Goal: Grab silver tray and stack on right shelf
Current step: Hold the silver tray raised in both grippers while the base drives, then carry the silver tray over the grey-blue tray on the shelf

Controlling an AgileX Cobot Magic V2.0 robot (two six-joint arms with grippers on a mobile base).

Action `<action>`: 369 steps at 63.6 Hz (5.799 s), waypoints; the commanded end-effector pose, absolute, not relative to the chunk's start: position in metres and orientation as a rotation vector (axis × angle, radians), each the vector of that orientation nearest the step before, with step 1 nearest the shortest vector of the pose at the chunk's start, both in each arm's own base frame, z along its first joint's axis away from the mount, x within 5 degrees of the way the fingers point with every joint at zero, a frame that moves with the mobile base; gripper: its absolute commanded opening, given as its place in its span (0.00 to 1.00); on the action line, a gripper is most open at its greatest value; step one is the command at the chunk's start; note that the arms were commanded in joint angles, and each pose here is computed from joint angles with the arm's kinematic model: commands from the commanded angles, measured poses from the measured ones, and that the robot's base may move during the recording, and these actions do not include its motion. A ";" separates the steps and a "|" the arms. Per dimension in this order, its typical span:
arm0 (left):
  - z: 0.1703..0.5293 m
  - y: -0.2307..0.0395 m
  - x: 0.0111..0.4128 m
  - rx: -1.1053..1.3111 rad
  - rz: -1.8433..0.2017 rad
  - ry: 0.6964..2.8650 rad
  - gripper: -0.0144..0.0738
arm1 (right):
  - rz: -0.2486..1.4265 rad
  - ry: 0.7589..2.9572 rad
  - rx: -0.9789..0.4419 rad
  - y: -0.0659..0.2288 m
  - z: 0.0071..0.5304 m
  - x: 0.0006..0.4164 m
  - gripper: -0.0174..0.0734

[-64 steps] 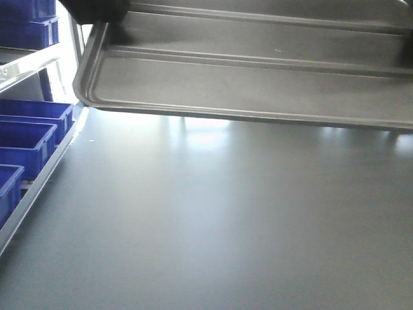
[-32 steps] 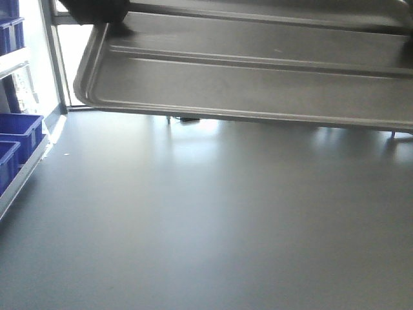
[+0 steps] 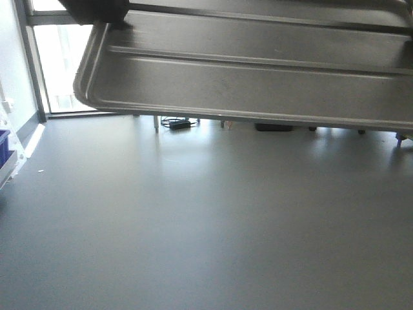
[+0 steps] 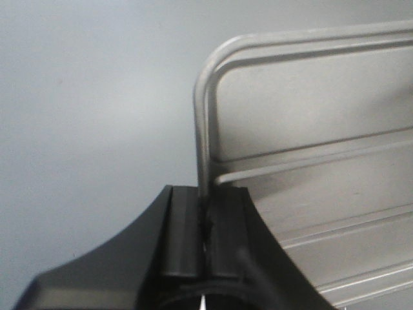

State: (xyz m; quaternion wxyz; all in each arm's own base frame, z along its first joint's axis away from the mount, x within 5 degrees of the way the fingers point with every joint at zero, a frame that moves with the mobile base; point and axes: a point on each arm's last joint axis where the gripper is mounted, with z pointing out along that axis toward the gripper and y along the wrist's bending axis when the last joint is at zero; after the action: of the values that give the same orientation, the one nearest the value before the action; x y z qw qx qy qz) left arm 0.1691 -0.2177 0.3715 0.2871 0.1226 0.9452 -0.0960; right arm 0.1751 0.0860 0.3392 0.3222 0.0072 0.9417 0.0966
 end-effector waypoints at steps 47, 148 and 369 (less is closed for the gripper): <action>0.390 -0.208 0.166 0.334 -0.245 2.462 0.06 | 0.225 2.364 -0.016 0.081 0.357 0.177 0.25; 0.389 -0.208 0.166 0.335 -0.244 2.464 0.06 | 0.225 2.364 -0.016 0.081 0.357 0.177 0.25; 0.391 -0.210 0.167 0.340 -0.270 2.439 0.06 | 0.242 2.339 -0.021 0.082 0.359 0.178 0.25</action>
State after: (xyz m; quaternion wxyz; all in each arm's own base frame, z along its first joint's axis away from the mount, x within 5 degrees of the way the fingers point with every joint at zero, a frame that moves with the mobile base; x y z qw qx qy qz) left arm 0.1695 -0.2183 0.3711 0.2874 0.1230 0.9450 -0.0961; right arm 0.1752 0.0860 0.3393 0.3233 0.0068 0.9414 0.0962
